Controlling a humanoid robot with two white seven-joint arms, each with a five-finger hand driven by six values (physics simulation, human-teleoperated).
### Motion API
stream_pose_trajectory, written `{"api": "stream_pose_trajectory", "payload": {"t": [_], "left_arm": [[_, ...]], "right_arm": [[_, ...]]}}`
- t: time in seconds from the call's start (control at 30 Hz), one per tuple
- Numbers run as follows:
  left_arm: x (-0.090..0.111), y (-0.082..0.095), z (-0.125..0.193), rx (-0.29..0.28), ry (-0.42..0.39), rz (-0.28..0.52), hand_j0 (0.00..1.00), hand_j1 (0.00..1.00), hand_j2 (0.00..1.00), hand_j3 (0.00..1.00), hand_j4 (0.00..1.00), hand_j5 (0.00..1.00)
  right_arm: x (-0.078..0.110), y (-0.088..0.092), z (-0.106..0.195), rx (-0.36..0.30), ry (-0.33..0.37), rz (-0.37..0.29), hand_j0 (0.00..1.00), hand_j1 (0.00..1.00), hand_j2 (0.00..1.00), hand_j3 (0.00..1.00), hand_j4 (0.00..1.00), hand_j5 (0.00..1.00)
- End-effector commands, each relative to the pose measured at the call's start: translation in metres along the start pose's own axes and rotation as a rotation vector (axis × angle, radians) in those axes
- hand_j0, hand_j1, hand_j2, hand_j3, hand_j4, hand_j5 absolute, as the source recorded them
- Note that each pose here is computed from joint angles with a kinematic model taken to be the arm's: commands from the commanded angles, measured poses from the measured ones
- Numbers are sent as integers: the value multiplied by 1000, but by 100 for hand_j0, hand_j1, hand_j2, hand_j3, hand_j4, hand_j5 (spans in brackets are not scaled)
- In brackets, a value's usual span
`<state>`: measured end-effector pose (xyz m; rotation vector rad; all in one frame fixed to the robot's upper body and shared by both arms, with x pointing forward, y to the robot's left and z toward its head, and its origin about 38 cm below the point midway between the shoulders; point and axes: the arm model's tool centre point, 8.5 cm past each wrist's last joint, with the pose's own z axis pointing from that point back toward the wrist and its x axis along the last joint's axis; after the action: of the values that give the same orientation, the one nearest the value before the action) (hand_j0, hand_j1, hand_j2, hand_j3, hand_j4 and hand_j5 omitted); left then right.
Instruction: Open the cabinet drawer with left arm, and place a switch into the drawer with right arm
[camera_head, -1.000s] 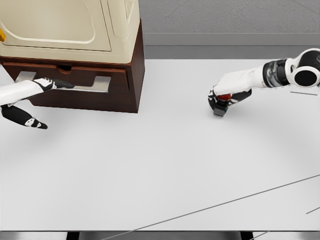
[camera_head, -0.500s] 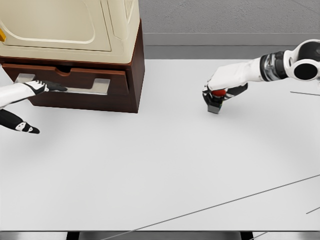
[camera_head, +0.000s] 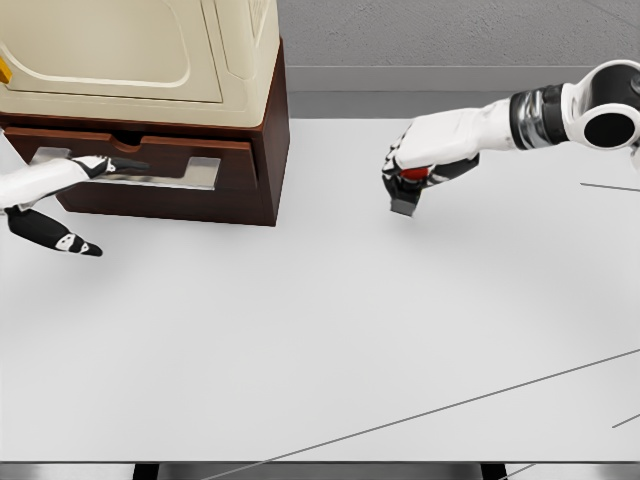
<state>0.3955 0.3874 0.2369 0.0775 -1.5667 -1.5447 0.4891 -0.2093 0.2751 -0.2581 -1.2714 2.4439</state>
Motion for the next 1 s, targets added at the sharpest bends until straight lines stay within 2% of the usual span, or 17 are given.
{"api": "stream_pose_trajectory", "payload": {"t": [0.0, 0.23, 0.63, 0.7, 0.97], "left_arm": [[-2, -1, -1, 5, 4, 10, 100, 100, 100, 100, 100, 100], [-4, 0, 9, -8, 26, 3, 100, 100, 100, 100, 100, 100], [9, -1, 23, -50, 27, -13, 100, 100, 100, 100, 100, 100], [13, -1, 22, -53, 17, -15, 100, 100, 100, 100, 100, 100], [26, 0, 28, -75, 1, -33, 100, 100, 100, 100, 100, 100]], "right_arm": [[5, -6, 0, -20, -15, 5, 51, 51, 51, 51, 51, 51], [12, -23, 2, -59, -32, 29, 51, 51, 51, 51, 51, 51], [19, -36, 1, -82, -57, 47, 51, 51, 51, 51, 51, 51], [20, -49, 5, -107, -54, 63, 51, 51, 51, 51, 51, 51], [30, -75, 6, -166, -84, 90, 51, 51, 51, 51, 51, 51]]}}
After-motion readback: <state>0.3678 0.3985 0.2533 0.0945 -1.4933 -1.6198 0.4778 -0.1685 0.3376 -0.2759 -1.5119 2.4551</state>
